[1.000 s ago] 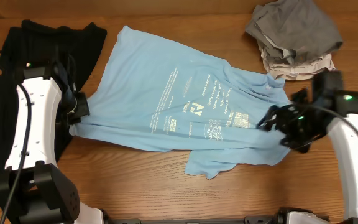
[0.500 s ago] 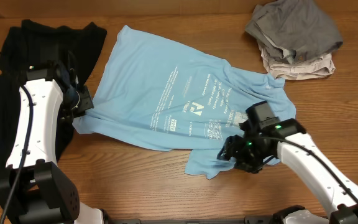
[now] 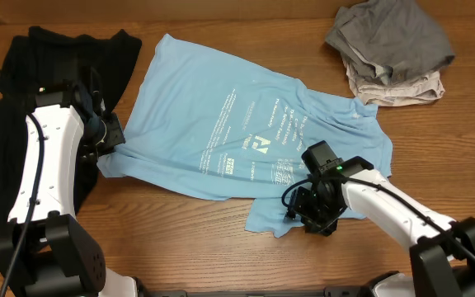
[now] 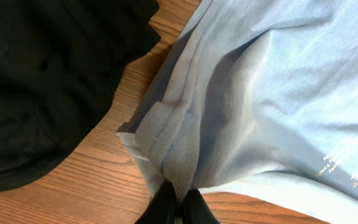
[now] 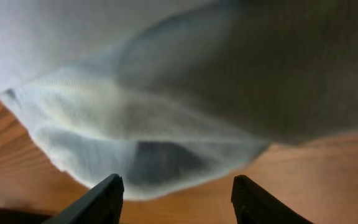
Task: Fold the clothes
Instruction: 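Move the right gripper to the shirt's lower right hem and grasp it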
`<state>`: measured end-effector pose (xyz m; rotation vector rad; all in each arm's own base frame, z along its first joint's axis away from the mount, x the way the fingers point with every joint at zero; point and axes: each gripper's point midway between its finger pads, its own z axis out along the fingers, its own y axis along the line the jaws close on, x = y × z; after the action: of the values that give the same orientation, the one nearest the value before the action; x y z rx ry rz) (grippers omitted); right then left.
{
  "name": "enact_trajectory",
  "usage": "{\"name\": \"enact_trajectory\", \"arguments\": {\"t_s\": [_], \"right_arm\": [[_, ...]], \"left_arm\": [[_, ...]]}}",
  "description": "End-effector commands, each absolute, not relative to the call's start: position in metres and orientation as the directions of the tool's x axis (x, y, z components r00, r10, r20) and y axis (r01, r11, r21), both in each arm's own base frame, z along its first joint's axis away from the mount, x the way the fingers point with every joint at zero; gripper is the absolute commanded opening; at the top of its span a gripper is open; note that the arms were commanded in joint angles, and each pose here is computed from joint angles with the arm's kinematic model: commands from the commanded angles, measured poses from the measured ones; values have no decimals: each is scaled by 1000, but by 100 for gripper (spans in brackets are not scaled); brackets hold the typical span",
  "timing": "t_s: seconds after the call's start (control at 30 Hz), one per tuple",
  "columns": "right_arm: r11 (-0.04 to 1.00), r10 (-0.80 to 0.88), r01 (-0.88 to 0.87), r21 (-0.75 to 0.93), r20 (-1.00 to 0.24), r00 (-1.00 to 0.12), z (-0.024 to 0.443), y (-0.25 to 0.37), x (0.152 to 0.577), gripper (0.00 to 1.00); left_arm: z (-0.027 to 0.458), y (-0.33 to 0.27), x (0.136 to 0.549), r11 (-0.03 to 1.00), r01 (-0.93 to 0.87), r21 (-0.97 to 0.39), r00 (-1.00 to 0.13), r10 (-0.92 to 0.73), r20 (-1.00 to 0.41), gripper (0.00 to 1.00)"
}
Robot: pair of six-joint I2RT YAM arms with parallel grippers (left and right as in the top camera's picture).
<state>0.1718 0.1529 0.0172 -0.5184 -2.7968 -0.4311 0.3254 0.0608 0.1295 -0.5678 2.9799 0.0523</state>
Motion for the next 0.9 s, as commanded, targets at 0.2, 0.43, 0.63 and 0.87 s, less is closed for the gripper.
{"name": "enact_trajectory", "arguments": {"t_s": [0.2,0.43,0.63,0.87], "right_arm": [[901,328,391,190,293,-898,4,144,169,4],[908,344,399,125,320,-883,22,125,163,4],[910,341,393,131,301,-890,58,117,153,4],[905,347,402,138,306,-887,91,106,123,4]], "left_arm": [[137,62,322,924,-381,10,-917,-377,-132,4],[139,81,320,910,-401,102,-910,-384,-157,4],[139,100,312,880,-461,115,-884,-442,-154,4],[138,109,301,862,-495,110,-867,-482,-123,4]]}}
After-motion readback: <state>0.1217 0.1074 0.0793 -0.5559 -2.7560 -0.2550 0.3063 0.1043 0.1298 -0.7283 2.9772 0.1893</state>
